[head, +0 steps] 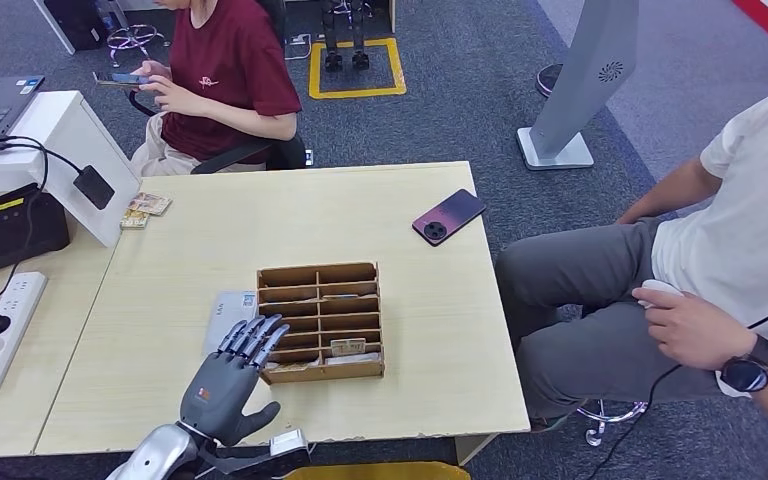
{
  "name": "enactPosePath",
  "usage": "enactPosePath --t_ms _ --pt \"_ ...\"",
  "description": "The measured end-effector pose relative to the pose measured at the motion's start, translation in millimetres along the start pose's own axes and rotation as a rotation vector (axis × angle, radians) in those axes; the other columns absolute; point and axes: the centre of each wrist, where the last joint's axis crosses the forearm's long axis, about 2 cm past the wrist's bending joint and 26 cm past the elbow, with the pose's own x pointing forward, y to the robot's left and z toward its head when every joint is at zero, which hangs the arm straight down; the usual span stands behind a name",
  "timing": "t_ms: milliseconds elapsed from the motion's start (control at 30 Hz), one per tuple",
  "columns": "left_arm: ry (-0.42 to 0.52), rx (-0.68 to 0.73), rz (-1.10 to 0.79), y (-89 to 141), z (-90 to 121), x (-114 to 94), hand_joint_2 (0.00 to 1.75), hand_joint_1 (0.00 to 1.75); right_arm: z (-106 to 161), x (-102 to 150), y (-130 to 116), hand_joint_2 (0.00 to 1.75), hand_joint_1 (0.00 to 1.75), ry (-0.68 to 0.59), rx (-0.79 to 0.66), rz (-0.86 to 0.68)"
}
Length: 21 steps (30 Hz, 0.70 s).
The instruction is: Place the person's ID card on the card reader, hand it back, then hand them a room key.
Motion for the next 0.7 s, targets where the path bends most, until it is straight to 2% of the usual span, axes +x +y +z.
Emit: enactPosePath --t_ms 700 --pt "0.003 -0.021 0.025 -5.0 -2.7 3.2 1.75 0.00 0.0 0.0 -0.1 0.00 0.00 -0.002 -0.001 0.003"
